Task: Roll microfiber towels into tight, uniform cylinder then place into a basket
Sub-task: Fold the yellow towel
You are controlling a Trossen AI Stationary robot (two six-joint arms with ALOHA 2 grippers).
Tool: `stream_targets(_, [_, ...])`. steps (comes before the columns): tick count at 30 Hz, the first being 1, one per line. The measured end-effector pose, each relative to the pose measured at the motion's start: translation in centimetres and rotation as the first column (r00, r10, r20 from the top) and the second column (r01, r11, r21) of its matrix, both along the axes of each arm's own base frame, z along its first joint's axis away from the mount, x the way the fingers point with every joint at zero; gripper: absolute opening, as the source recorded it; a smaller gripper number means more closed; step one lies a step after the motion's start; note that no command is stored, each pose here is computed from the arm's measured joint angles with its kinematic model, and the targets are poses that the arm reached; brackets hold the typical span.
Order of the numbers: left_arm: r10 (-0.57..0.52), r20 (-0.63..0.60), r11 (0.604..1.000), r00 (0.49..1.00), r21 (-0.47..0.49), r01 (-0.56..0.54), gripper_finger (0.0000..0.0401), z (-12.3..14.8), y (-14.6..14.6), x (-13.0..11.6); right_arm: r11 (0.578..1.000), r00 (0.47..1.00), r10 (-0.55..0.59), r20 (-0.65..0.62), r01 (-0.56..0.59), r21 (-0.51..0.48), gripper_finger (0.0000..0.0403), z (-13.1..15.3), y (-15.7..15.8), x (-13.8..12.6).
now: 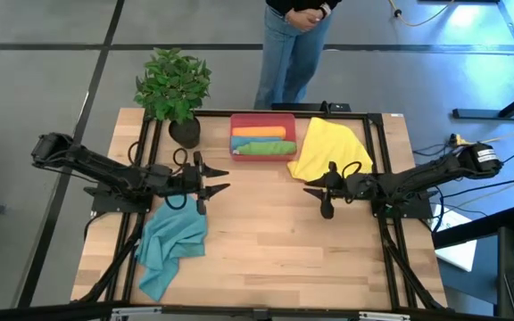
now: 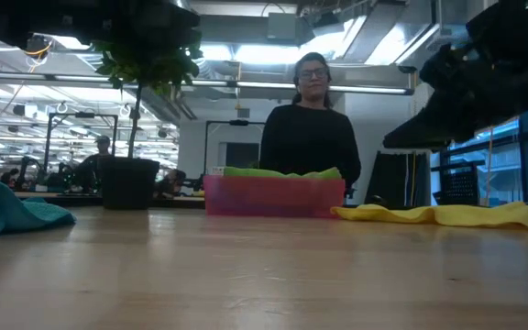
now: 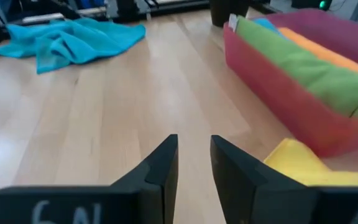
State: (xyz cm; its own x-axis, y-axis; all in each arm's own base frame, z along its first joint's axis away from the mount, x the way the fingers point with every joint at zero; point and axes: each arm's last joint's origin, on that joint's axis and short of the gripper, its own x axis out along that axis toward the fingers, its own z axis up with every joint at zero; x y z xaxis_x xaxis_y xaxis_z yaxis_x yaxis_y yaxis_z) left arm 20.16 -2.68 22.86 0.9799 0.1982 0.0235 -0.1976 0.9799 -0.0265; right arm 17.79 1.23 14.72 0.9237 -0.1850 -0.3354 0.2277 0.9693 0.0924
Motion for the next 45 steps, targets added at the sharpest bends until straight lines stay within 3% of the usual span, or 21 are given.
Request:
stream_targets(5, [0.000,0.000,1.000,1.000,-0.004,0.000,0.0157,0.0,0.0,0.0,1.000,0.999,0.000,-0.038,-0.001,-0.017,0.0112,0.3,0.1,1.4])
stream_targets(13, [-0.041,0.009,0.996,0.999,-0.080,0.041,0.0157,0.0,-0.8,-0.1,0.996,0.983,-0.087,-0.163,0.080,-0.044,0.0203,0.3,-1.6,5.1])
stream_targets(18, [-0.061,0.014,0.995,0.998,-0.083,0.062,0.0157,0.0,-1.2,-0.2,0.964,0.923,-0.246,-0.295,0.263,0.020,0.0233,-0.8,-3.6,6.5])
stream_targets(21, [-0.061,0.015,0.995,0.998,-0.083,0.062,0.0157,0.0,-1.2,-0.2,0.953,0.869,-0.278,-0.409,0.301,-0.007,0.0235,-1.8,-4.5,6.9])
stream_targets(28, [-0.060,0.017,0.995,0.998,-0.084,0.061,0.0157,0.0,-1.2,-0.2,0.947,0.812,-0.294,-0.505,0.320,-0.036,0.0216,-4.0,-5.3,7.8])
stream_targets(32, [-0.060,0.020,0.993,0.998,-0.096,0.062,0.0157,0.0,-1.2,-0.2,0.945,0.800,-0.296,-0.522,0.324,-0.041,0.0207,-4.8,-5.5,8.2])
stream_targets(39, [-0.068,0.057,0.977,0.996,-0.198,0.078,0.0157,0.2,-1.2,-0.2,0.946,0.796,-0.291,-0.531,0.324,-0.034,0.0196,-5.0,-5.5,8.2])
stream_targets(45, [-0.106,0.060,0.970,0.993,-0.214,0.117,0.0157,0.2,-2.0,-0.3,0.949,0.795,-0.275,-0.540,0.314,-0.022,0.0161,-5.1,-5.4,8.1])
